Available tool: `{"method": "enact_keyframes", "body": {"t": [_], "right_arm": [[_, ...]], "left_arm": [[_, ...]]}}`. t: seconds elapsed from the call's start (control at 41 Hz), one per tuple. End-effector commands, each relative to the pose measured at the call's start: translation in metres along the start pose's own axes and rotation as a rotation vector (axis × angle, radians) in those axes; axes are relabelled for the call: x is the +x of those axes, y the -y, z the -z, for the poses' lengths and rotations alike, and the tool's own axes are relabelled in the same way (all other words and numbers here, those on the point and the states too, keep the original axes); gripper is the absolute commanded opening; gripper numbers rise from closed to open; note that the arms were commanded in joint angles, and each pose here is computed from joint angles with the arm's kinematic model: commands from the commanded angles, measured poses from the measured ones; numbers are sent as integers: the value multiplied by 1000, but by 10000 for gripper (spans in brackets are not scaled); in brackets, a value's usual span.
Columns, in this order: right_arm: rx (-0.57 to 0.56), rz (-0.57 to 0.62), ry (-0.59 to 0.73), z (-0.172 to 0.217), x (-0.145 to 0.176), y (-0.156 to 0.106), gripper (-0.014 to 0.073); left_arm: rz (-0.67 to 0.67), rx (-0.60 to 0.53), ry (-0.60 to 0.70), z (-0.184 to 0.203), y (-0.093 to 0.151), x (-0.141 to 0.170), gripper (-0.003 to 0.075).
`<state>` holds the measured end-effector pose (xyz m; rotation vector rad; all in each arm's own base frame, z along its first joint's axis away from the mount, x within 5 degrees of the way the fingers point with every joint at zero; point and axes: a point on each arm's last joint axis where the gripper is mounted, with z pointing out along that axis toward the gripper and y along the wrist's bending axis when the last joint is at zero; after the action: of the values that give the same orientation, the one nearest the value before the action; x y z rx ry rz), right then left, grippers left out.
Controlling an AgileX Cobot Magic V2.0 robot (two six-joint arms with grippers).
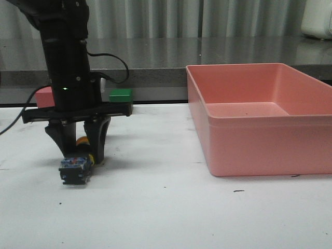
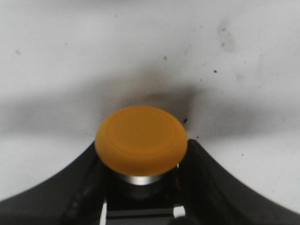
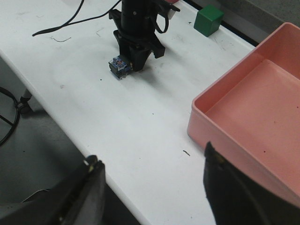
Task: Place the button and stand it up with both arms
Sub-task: 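Close the left gripper on the button and lift it, then move the button toward the robot's left side and turn it upright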
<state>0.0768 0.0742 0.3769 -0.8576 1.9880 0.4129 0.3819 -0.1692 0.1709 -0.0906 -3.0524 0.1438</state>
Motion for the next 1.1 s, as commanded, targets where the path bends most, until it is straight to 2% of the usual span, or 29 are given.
{"method": "enact_keyframes", "body": {"t": [0.0, 0.22, 0.464, 0.61, 0.757, 0.977, 1.074], "right_arm": [[8, 5, 88, 5, -11, 1, 476], [8, 5, 88, 5, -11, 1, 476], [8, 5, 88, 5, -11, 1, 476], [8, 5, 88, 5, -11, 1, 476], [8, 5, 88, 5, -11, 1, 476], [8, 5, 88, 5, -11, 1, 476], [8, 5, 88, 5, -11, 1, 476]], "left_arm": [[-54, -33, 119, 62, -2, 15, 134], [-93, -161, 331, 123, -22, 34, 134], [-128, -136, 572, 166, -58, 64, 134], [-150, -134, 687, 168, -86, 83, 134], [-100, -60, 858, 164, -104, 105, 134], [-89, -30, 1188, 143, -115, 147, 134], [-92, -24, 1273, 122, -118, 164, 134]]}}
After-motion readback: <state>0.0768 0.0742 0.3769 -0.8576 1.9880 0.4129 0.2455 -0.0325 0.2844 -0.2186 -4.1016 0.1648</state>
